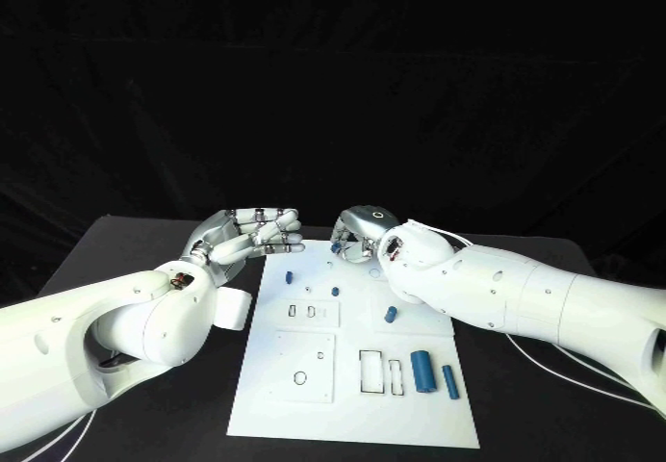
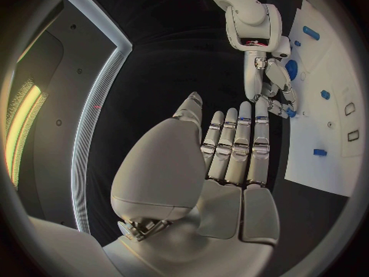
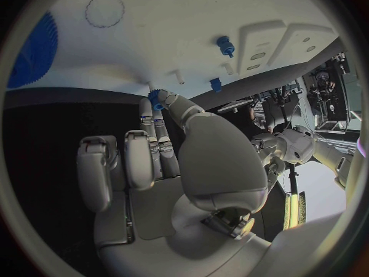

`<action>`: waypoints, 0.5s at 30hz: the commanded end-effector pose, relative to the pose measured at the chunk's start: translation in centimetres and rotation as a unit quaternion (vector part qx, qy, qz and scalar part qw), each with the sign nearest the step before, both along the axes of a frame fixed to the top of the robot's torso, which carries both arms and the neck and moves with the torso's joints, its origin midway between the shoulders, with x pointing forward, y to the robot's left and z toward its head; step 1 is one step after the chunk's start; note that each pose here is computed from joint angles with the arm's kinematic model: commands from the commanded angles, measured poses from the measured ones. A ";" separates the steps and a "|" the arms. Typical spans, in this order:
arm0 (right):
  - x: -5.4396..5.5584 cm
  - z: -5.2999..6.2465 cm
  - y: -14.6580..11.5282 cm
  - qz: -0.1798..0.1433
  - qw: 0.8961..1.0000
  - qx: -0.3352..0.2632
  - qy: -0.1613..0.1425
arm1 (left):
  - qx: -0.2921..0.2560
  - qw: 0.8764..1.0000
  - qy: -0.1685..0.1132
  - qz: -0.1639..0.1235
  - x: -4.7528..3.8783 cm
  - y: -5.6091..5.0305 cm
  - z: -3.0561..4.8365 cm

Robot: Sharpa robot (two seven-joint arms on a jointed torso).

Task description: Assemble the parts on the task board

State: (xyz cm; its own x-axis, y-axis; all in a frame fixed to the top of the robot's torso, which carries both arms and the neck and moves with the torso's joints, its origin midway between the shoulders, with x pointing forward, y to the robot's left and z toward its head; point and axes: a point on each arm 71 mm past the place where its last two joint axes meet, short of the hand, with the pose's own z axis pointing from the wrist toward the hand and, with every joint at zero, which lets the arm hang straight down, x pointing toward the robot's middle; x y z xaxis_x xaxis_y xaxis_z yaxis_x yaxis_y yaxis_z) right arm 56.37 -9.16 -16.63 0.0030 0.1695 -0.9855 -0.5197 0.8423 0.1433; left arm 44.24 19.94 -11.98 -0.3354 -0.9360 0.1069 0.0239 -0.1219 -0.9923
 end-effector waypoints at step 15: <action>0.3 -0.5 0.5 -0.014 1.000 -0.018 0.007 | -0.006 1.000 -0.005 -0.015 -0.04 -0.4 0.45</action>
